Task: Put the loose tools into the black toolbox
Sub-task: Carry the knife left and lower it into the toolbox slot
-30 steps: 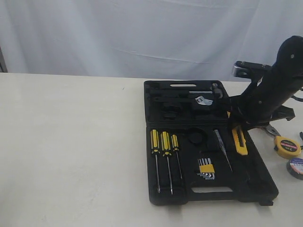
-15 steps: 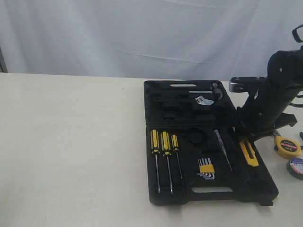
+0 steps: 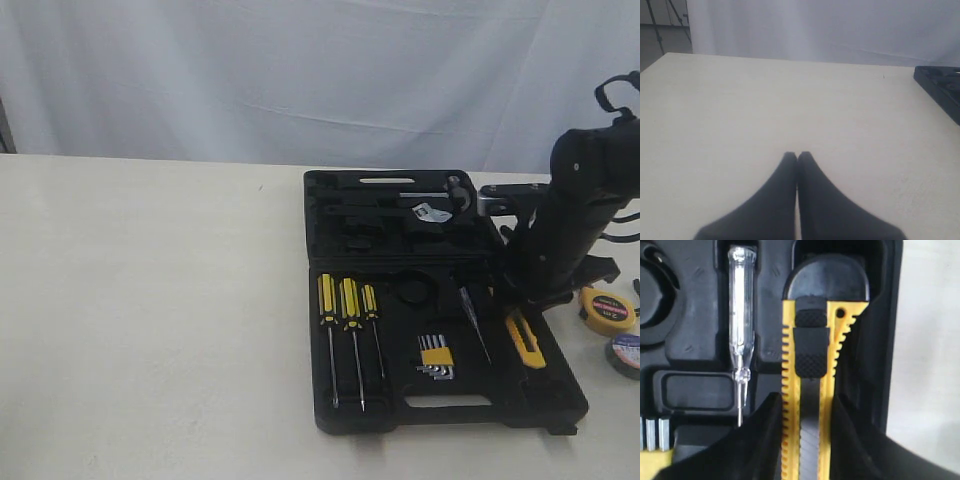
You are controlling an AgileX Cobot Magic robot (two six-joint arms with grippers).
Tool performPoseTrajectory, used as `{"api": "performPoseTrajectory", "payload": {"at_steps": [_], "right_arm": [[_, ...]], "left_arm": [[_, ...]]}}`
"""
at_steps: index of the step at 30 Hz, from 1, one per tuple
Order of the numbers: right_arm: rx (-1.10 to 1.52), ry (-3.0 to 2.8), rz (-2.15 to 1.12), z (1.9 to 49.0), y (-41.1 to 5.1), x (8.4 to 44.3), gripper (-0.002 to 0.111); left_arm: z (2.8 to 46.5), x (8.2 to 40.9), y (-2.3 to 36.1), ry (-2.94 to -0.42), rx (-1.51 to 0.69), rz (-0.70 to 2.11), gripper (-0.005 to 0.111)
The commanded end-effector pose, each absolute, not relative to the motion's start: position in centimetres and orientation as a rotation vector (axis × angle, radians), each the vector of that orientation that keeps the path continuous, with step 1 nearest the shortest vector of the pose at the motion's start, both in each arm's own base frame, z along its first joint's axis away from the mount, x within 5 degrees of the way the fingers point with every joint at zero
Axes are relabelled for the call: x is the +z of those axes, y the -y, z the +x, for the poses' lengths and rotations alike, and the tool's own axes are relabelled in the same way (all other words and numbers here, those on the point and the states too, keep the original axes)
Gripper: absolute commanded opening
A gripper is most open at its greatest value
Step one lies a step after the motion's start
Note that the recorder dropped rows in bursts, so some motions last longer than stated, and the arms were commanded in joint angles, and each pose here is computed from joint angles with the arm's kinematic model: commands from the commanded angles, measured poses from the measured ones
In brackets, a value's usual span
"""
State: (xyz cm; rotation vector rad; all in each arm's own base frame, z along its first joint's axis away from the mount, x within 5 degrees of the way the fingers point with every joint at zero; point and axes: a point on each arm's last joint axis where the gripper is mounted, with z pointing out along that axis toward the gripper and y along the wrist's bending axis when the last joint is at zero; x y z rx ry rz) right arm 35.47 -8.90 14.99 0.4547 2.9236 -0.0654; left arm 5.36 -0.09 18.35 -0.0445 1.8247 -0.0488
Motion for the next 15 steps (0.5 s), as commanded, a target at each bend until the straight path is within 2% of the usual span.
{"api": "performPoseTrajectory", "payload": {"at_steps": [1,15], "right_arm": [[-0.079,-2.919,0.429,35.67,9.02,14.89,0.000],[-0.081,-2.899,0.424,35.85,9.06,14.93,0.000]], "left_arm": [[5.35,18.23,0.13,-1.826,-0.057,-0.042,0.000],[5.35,18.23,0.13,-1.826,-0.057,-0.042,0.000]]}}
